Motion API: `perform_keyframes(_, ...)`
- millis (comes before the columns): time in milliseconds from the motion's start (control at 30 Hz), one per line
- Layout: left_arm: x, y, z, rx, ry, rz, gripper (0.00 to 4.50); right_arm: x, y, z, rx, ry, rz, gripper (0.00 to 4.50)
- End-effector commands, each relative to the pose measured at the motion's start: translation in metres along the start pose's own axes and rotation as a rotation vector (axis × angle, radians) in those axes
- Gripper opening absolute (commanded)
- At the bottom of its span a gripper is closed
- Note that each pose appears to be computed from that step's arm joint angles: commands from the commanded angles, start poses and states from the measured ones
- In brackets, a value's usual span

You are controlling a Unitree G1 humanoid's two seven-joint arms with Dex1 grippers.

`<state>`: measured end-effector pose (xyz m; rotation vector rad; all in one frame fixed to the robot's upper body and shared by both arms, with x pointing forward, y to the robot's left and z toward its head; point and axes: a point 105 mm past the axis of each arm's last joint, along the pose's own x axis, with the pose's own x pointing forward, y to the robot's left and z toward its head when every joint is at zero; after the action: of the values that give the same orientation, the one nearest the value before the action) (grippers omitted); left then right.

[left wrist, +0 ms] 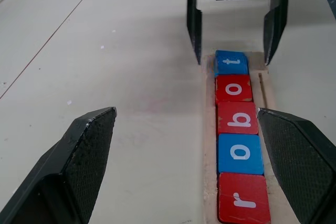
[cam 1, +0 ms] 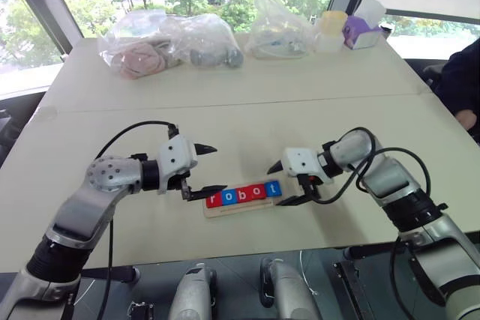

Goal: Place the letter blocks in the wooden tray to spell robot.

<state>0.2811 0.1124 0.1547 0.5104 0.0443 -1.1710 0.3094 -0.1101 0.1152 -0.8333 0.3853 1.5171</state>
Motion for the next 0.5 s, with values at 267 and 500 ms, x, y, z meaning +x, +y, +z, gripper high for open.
perform_keyframes(267, 0.001, 0.001, 0.011, 0.036, -0.036, 0.005, 4.5, -0.029, -0.035, 0.023, -0.033, -0.079, -0.222, 4.17)
perform_keyframes(500, 0.001, 0.001, 0.011, 0.036, -0.039, 0.001, 4.5, -0.024, -0.042, 0.003, -0.045, -0.041, -0.303, 4.17)
